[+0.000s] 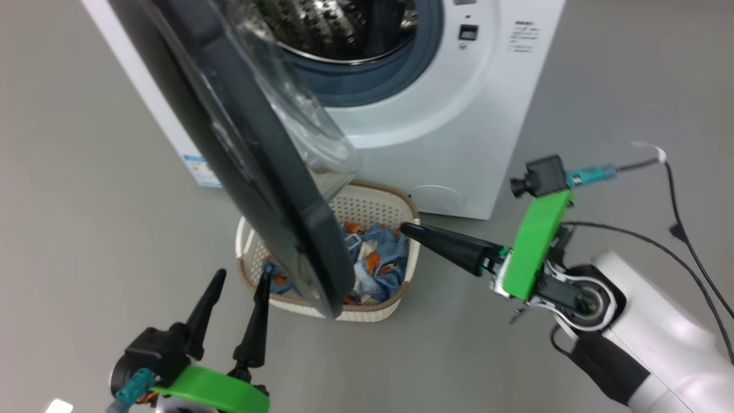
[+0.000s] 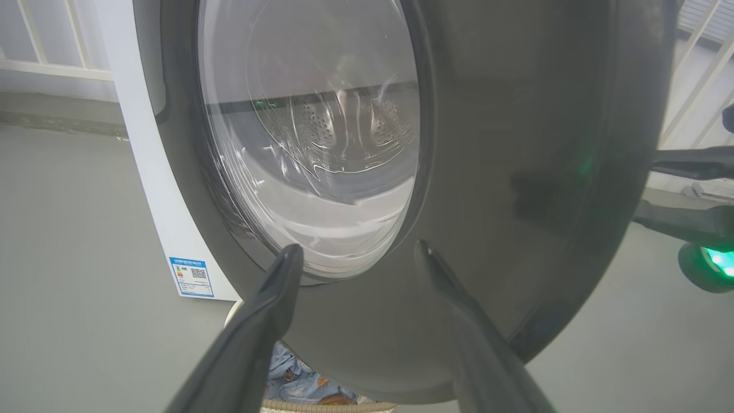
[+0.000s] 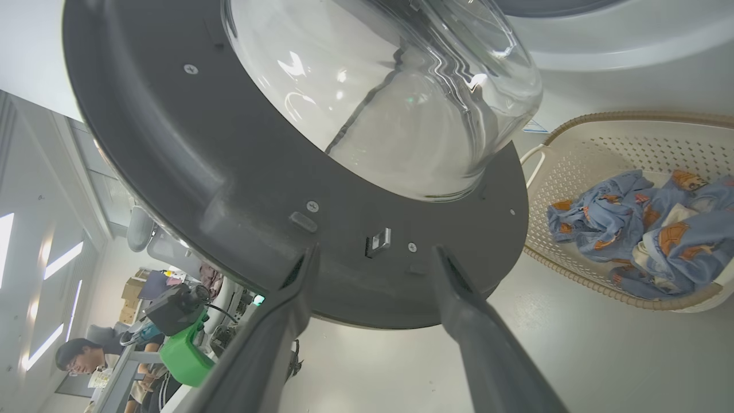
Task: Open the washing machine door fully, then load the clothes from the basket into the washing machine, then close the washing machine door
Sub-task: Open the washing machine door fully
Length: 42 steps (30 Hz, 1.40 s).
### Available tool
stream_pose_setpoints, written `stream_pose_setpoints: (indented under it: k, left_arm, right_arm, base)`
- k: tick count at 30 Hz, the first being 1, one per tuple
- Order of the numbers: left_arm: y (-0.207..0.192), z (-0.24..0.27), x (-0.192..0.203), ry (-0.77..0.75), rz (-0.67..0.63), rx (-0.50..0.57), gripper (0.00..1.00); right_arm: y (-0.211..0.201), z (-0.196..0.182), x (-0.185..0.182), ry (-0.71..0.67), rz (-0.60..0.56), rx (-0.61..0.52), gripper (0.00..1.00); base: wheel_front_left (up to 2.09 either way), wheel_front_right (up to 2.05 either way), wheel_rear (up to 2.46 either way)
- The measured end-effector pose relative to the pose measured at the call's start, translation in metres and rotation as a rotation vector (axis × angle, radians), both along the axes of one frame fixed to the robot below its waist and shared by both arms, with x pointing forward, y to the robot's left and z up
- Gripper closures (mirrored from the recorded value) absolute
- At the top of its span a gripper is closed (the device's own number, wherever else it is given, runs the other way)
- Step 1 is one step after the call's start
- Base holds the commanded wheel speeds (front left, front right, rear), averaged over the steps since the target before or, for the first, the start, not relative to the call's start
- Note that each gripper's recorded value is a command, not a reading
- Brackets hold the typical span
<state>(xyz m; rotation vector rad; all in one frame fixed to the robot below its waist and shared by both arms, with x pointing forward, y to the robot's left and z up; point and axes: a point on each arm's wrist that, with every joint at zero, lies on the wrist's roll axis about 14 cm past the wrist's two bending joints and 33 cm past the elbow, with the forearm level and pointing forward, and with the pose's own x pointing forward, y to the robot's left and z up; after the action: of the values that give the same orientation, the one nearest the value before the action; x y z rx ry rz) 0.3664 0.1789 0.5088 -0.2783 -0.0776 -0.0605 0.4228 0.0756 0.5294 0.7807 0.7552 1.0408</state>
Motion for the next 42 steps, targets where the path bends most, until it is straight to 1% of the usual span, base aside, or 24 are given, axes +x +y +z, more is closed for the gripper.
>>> stream_pose_setpoints:
  k: [1, 7, 21, 26, 34, 42]
  left_arm:
    - [-0.001, -0.001, -0.001, 0.001, -0.006, 0.0, 0.0]
    - [-0.003, -0.001, -0.003, 0.0, -0.022, 0.004, 0.0]
    - [-0.015, 0.002, 0.0, -0.014, -0.066, -0.004, 0.0]
    - [-0.016, -0.001, 0.0, -0.006, -0.071, -0.006, 0.0]
    - [-0.014, 0.001, 0.0, -0.012, -0.063, -0.005, 0.0]
    - [-0.013, -0.002, -0.004, -0.003, -0.059, -0.01, 0.0]
  right_arm:
    - [-0.013, -0.005, 0.002, -0.004, -0.047, -0.017, 0.0]
    - [-0.055, -0.02, 0.002, 0.001, -0.186, -0.049, 0.0]
    - [-0.136, -0.052, -0.02, 0.028, -0.422, -0.111, 0.0]
    - [-0.157, -0.061, -0.024, 0.02, -0.496, -0.136, 0.0]
    - [-0.192, -0.081, -0.032, -0.015, -0.602, -0.215, 0.0]
    - [-0.211, -0.091, -0.038, -0.064, -0.667, -0.267, 0.0]
  base:
    - [0.0, 0.0, 0.0]
    - [0.0, 0.0, 0.0]
    - [0.0, 0.0, 0.0]
    - [0.0, 0.0, 0.0]
    - [0.0, 0.0, 0.0]
    - [0.0, 0.0, 0.0]
